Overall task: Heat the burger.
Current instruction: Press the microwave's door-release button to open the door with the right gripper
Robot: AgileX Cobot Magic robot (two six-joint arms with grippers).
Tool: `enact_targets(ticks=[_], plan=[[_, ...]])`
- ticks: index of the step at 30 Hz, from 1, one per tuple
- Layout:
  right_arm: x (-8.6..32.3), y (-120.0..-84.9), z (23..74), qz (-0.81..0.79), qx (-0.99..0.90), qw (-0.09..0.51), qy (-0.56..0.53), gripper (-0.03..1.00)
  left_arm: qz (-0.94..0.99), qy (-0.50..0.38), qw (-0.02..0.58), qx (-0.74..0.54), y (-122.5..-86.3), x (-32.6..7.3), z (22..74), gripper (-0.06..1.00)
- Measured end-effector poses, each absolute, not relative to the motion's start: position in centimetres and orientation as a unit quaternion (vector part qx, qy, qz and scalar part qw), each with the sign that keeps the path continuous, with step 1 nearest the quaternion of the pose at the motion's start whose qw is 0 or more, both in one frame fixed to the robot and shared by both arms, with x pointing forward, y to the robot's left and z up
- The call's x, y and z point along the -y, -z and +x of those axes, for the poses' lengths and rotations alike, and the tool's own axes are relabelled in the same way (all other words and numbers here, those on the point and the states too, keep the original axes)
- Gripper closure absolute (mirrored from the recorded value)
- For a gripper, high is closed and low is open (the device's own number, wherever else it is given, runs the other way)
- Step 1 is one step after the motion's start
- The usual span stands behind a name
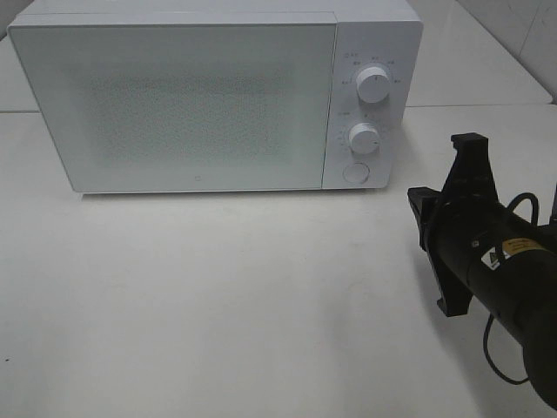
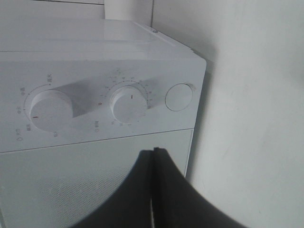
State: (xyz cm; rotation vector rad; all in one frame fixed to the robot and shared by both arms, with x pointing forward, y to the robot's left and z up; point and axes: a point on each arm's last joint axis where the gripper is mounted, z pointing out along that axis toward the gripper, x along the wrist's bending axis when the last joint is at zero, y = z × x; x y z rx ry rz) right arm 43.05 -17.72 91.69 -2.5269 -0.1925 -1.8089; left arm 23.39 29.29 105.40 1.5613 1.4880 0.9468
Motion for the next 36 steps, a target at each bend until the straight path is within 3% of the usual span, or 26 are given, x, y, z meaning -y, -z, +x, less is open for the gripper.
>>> enact_targets(ticks=[22, 36], plan=[[14.9, -87.9, 46.1, -0.844, 0.054, 0.041, 0.532, 0.96, 0.612, -0.371, 0.383, -0.584, -105.4, -29.3, 23.4, -0.03], [15.5, -88.1, 49.3, -0.84, 0.044, 0.048, 0.538, 0.96, 0.612, -0.371, 0.383, -0.584, -105.4, -29.3, 23.4, -0.03]])
